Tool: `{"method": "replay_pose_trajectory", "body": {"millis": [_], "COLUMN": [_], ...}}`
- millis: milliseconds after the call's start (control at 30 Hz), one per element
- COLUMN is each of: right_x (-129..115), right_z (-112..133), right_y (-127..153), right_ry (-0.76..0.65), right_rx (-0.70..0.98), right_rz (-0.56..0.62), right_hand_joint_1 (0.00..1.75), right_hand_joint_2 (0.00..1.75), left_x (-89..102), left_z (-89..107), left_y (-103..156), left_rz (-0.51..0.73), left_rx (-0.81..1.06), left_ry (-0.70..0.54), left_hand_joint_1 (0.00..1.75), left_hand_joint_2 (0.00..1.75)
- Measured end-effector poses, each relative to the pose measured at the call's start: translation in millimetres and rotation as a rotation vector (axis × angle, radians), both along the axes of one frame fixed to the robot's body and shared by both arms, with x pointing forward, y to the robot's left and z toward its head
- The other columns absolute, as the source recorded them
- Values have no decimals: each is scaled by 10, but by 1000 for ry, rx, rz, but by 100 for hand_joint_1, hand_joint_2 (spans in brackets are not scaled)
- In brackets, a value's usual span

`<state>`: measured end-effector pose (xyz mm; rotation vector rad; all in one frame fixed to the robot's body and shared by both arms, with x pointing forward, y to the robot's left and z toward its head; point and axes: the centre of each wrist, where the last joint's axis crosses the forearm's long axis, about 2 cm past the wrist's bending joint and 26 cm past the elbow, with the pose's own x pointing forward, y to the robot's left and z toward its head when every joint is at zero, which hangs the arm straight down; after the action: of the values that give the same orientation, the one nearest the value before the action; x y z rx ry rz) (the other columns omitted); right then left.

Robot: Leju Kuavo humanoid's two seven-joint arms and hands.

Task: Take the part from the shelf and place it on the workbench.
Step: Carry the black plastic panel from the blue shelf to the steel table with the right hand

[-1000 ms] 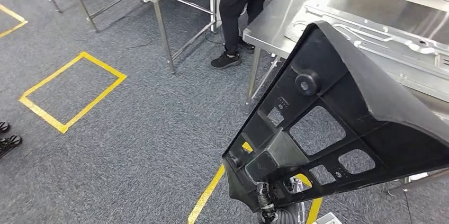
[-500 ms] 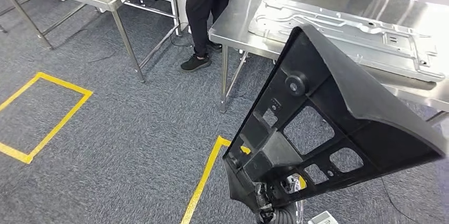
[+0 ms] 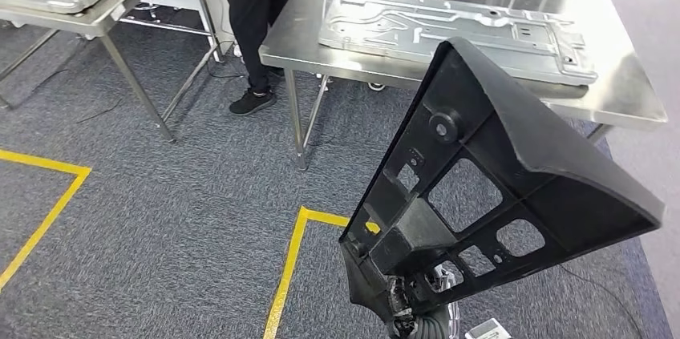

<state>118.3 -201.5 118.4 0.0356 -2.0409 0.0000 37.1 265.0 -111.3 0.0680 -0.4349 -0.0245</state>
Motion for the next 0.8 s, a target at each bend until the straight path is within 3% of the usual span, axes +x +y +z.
{"method": "replay_pose_trajectory", "body": {"millis": [800], "right_x": [-9], "right_z": [-52], "right_y": [9], "right_ry": [41], "right_rx": [-71], "right_rz": [-18], "right_hand_joint_1": [175], "right_hand_joint_2": [175], "left_x": [-33], "left_z": [-3], "left_y": [-3], "left_rz": [-5], "left_rx": [-14], "left_ry": [-5], "left_hand_joint_1": [0], "left_hand_joint_2": [0]}}
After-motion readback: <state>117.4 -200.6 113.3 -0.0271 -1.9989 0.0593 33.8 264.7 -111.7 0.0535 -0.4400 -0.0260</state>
